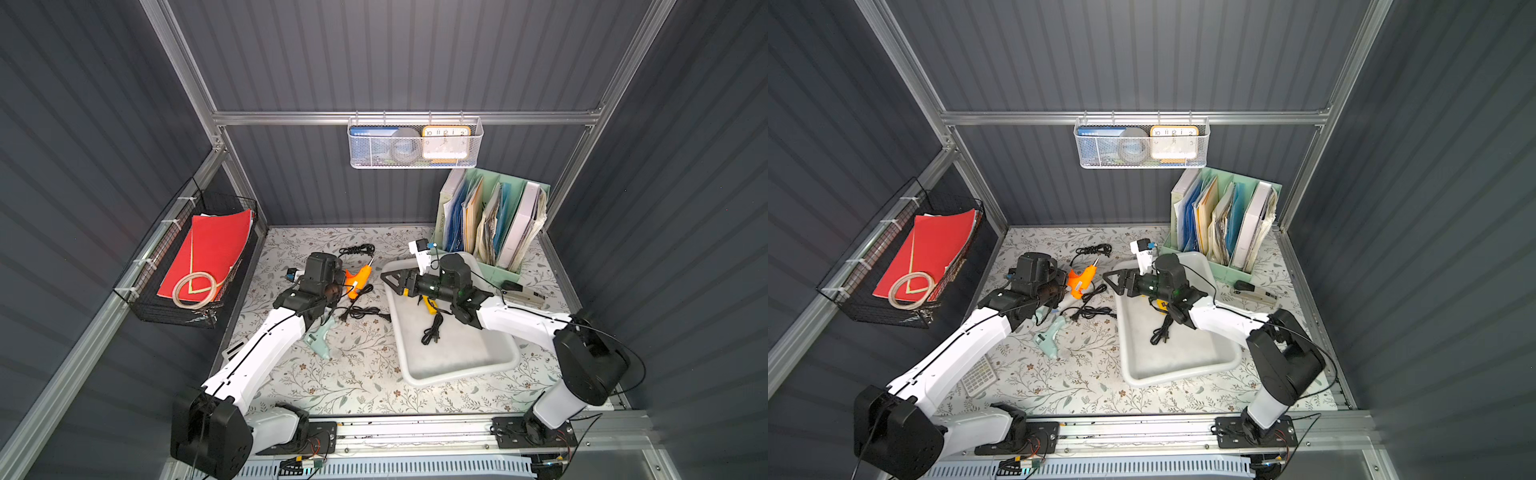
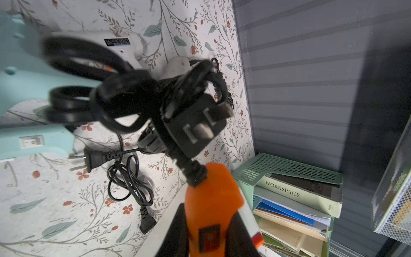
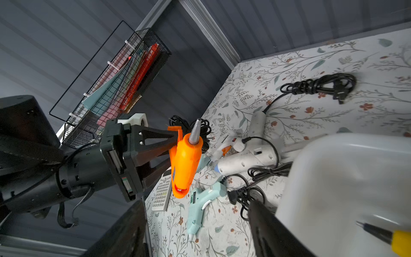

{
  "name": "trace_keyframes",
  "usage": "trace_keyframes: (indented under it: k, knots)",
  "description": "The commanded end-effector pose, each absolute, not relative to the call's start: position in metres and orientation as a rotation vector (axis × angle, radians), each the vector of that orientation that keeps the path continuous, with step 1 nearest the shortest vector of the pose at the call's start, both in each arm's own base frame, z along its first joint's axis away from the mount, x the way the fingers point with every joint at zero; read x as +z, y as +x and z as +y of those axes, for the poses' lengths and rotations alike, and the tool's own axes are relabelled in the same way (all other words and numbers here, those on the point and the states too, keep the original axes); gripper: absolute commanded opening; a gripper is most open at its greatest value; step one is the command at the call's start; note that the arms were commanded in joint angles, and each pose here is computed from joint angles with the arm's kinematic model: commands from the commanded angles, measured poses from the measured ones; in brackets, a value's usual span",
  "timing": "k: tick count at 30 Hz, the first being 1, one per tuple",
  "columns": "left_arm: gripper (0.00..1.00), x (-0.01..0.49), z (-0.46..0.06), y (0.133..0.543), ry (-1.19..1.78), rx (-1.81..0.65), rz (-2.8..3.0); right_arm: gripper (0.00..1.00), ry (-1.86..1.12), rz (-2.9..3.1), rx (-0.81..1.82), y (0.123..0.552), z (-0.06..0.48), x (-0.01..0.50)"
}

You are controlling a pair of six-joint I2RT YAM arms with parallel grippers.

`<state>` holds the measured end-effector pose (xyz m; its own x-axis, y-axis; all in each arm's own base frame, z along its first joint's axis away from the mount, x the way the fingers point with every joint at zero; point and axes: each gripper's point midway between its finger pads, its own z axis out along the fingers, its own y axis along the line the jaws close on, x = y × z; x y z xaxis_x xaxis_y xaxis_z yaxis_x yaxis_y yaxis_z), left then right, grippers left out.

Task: Put the hot melt glue gun into the storage box
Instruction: Pick up the hot melt adhesive gun from the center of the board.

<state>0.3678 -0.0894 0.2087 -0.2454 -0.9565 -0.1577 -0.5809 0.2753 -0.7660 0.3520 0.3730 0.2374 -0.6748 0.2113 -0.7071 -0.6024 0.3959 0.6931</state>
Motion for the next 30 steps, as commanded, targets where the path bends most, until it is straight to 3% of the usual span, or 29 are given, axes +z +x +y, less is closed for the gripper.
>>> trace_keyframes:
  k: [1,22,25,29,30]
  knots:
    - [0.00,0.248,-0.098,0.376,-1.283,-0.896,1.885,0.72,-0.341,1.783,1.464,0.359,0.392,0.267]
    - [0.00,0.244,-0.107,0.379,-1.270,-0.990,1.885,0.52,-0.353,1.815,1.546,0.362,0.438,0.247]
    - [0.00,0.242,-0.107,0.379,-1.277,-0.993,1.886,0.44,-0.370,1.818,1.549,0.360,0.444,0.246]
    - [0.00,0.238,-0.105,0.378,-1.289,-0.999,1.881,0.18,-0.377,1.828,1.555,0.360,0.446,0.246]
    - [0.05,0.237,-0.104,0.377,-1.291,-1.000,1.878,0.13,-0.378,1.833,1.551,0.360,0.446,0.245]
